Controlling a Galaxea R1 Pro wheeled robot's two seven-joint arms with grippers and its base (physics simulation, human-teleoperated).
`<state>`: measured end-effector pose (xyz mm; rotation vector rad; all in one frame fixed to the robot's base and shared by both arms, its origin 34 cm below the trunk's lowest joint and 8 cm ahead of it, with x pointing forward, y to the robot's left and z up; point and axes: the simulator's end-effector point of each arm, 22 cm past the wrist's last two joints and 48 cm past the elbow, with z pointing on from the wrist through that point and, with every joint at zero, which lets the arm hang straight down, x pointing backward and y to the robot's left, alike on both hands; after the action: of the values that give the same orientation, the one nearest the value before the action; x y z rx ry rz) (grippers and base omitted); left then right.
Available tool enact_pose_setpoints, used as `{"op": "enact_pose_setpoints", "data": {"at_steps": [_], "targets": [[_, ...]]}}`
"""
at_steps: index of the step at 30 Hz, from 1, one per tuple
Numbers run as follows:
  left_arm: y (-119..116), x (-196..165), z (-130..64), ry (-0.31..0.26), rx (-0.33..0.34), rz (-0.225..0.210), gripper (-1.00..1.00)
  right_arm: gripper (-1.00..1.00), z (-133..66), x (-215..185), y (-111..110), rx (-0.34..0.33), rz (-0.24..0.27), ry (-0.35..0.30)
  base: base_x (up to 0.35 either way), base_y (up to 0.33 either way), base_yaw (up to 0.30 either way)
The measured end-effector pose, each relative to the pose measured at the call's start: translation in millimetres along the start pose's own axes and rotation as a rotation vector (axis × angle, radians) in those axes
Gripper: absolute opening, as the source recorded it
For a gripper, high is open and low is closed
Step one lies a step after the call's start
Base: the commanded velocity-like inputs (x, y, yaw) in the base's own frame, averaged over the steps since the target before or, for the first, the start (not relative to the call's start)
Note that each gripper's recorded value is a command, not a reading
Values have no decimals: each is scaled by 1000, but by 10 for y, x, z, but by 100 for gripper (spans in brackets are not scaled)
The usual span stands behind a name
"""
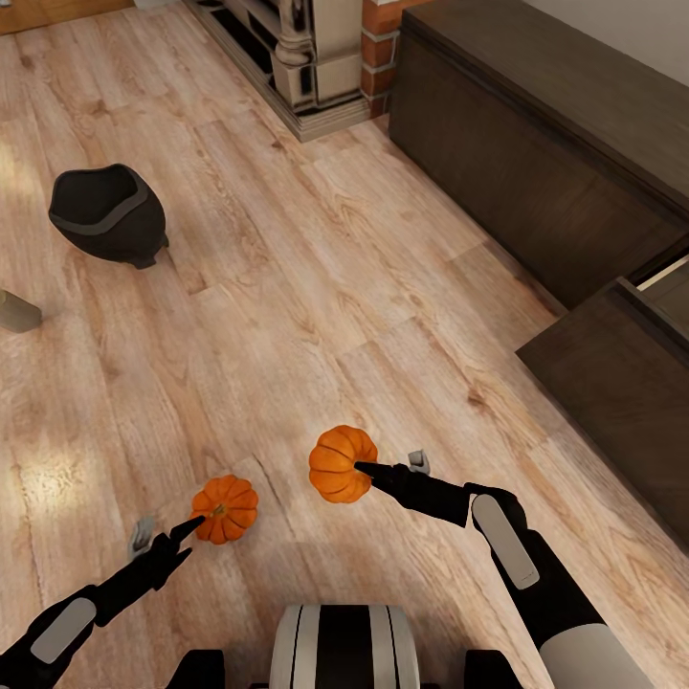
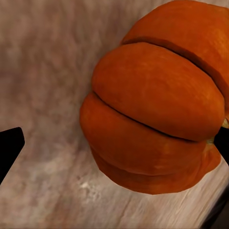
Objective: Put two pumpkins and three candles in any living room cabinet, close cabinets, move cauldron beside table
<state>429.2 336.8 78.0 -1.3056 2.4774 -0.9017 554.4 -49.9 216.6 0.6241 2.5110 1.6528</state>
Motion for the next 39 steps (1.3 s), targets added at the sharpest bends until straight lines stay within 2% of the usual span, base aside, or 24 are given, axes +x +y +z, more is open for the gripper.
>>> {"op": "enact_pose_setpoints", "data": {"at_steps": [4, 30, 31, 39], "targets": [[32, 24, 1, 8, -12, 16, 100, -100, -1, -1, 0, 0, 1, 0, 19, -107, 0], [8, 23, 4, 7, -3, 6, 100, -100, -1, 0, 30, -14, 0, 0, 47, -6, 0], [8, 24, 4, 7, -3, 6, -100, -100, -1, 0, 30, -14, 0, 0, 1, 0, 0], [11, 12, 1, 4, -4, 5, -100, -100, -1, 0, 31, -14, 0, 0, 0, 0, 0]]}}
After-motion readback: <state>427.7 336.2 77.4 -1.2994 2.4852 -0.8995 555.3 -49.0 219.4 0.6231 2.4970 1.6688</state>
